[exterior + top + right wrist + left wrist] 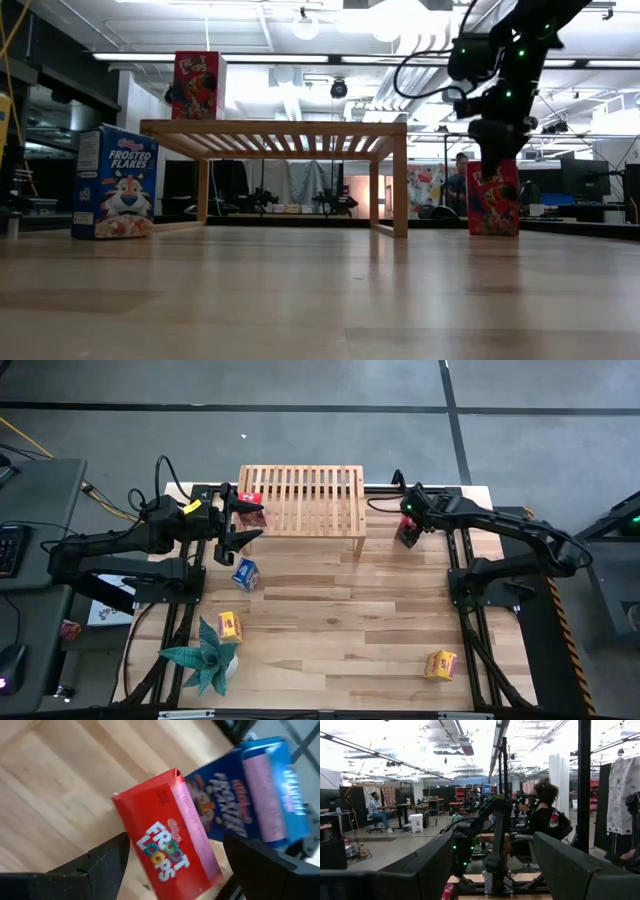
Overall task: Stack cereal on shelf
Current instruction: Put the red cereal box on the shelf aligned with the other red cereal box
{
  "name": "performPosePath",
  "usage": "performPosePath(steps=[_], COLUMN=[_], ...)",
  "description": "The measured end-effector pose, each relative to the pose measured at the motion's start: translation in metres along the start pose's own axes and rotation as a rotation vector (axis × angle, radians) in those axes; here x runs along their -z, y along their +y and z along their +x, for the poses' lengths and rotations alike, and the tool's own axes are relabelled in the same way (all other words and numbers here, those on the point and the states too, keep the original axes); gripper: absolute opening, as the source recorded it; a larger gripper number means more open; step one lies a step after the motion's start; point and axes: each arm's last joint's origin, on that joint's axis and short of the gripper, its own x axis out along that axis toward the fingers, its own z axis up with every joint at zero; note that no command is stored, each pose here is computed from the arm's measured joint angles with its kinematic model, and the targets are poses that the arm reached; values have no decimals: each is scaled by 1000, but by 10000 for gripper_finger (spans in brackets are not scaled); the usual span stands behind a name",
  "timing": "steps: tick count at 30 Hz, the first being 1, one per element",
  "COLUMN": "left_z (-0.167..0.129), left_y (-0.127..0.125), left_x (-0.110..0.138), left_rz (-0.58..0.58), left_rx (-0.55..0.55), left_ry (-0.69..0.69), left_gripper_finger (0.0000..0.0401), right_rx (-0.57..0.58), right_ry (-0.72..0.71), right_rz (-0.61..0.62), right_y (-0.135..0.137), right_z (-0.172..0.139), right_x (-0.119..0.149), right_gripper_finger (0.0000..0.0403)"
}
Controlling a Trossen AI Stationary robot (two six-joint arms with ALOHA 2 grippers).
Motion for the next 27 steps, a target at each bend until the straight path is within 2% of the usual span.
performPosePath(steps=[6,9,13,18,22,27], left_z=[0,0,0,0,0,-1], left_y=[0,0,0,0,0,1], left_x=[0,0,2,3,2,1], left_rz=[0,0,-2,-2,-1,4], left_rx=[0,0,0,0,-5,-45], left_ry=[1,3,22,25,19,16], left_gripper_finger=[262,262,262,262,262,262], right_rx=[-67,-67,-67,-77,-219,-390], right_ry=[15,19,20,24,45,47], right_rz=[-1,12,18,24,29,39], right_y=[3,3,3,3,5,7], right_z=[1,1,1,1,-7,-46], right_x=[0,0,1,1,1,-6], right_gripper_finger=[312,298,250,163,109,88])
